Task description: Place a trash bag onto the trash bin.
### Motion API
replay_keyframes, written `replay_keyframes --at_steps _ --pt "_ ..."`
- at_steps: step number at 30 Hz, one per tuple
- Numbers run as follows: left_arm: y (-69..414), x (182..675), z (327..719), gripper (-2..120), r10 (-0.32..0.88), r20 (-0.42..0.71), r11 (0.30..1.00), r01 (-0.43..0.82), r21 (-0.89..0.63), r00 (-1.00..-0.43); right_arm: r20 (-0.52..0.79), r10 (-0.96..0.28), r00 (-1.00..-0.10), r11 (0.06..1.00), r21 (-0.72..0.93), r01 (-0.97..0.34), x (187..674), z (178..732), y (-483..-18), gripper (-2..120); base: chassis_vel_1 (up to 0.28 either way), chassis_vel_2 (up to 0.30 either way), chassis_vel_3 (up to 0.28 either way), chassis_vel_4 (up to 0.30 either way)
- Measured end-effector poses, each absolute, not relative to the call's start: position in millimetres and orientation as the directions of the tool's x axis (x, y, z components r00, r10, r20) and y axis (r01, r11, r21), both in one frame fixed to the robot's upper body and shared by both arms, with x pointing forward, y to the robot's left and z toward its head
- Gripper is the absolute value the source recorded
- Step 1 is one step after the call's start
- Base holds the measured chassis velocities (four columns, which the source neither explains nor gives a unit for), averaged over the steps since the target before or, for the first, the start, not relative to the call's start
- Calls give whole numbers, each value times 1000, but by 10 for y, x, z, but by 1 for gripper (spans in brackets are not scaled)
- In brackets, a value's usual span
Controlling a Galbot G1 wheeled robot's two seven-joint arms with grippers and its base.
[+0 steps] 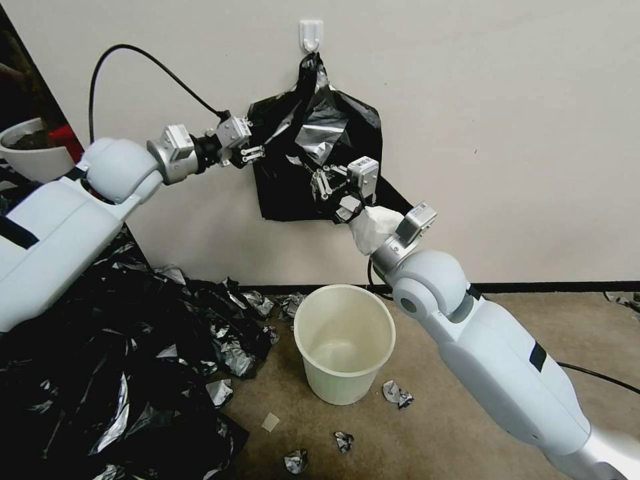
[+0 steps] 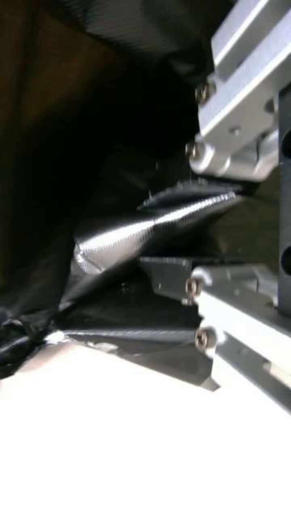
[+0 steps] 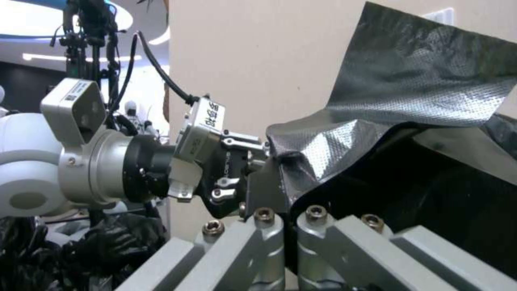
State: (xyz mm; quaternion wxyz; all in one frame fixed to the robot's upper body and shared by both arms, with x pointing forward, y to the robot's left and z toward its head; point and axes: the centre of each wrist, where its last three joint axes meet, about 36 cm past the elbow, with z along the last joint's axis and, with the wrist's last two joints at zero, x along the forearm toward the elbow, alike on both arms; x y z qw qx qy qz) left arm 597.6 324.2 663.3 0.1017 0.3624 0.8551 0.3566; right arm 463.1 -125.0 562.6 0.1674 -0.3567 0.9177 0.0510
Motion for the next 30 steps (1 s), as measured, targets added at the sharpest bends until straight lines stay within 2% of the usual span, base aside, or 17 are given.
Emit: replay_keyframes --at_steps 1,4,7,13,16,20,30 --pt "3242 5976 6633 21 692 85 483 547 684 -717 -344 -638 -690 740 -26 -672 4631 5626 -1250 0 0 0 0 0" --pt "3267 5888 6560 5 672 76 522 544 657 -736 -340 -633 -695 744 -20 -668 4623 5594 -1272 0 0 0 0 0" --pt "3295 5815 6507 0 659 64 549 537 641 -750 -343 -631 -696 744 -13 -668 4601 5568 -1282 0 0 0 0 0" --pt "3345 5564 6394 0 631 1 631 515 581 -775 -371 -620 -691 731 46 -681 4511 5484 -1307 0 0 0 0 0" --pt "3304 5259 6307 0 617 -87 719 515 467 -783 -399 -606 -688 710 117 -694 4375 5394 -1324 0 0 0 0 0" --pt "3218 4943 6088 0 605 -135 770 534 349 -785 -413 -586 -697 700 175 -692 4188 5273 -1373 0 0 0 0 0" --pt "3133 4449 5891 0 566 -226 822 524 222 -793 -426 -536 -729 697 265 -667 3697 5017 -1433 0 0 0 0 0"
